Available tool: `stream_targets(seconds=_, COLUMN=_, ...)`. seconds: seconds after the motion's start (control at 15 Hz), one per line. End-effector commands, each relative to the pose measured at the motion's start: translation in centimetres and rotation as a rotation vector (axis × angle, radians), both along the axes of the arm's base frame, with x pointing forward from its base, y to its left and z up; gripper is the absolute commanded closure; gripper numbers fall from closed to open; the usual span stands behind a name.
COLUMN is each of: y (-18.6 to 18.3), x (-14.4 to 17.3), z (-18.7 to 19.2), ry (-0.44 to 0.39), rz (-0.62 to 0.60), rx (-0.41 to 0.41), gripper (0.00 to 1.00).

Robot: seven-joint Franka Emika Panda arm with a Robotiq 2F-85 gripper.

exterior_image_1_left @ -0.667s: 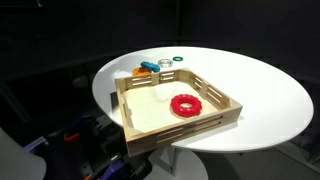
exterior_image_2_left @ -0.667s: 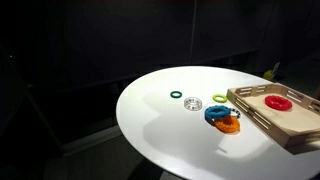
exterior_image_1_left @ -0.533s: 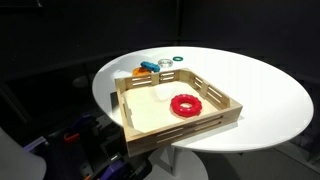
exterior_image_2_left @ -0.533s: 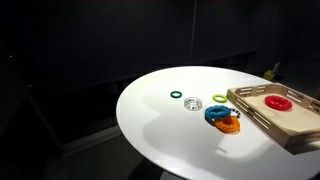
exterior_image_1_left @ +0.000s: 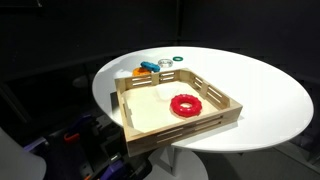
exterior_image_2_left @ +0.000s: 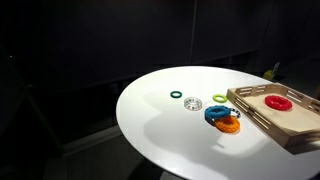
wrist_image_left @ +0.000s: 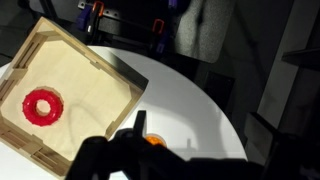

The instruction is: Remove the red ring from the box

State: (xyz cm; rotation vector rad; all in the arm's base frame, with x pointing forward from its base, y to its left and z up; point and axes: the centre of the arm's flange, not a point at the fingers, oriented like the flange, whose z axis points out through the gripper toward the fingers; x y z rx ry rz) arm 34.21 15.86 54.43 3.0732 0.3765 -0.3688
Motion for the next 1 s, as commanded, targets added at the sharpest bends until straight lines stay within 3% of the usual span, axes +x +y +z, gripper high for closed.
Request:
stream_targets(seconds=0.0, y=-1.3, x=2.6, z=1.3, ry=-0.05, rz=-0.055, rx=-0.015, gripper=0.0)
stream_targets(seconds=0.47, y=-7.2, x=6.3, z=2.8, ry=-0.14, rz=-0.195, rx=-0.03, gripper=0.0)
stream_targets(seconds=0.93, y=-14.4, x=7.4, z=0.8, ry=-0.227, rz=-0.347, rx=-0.096, gripper=0.0)
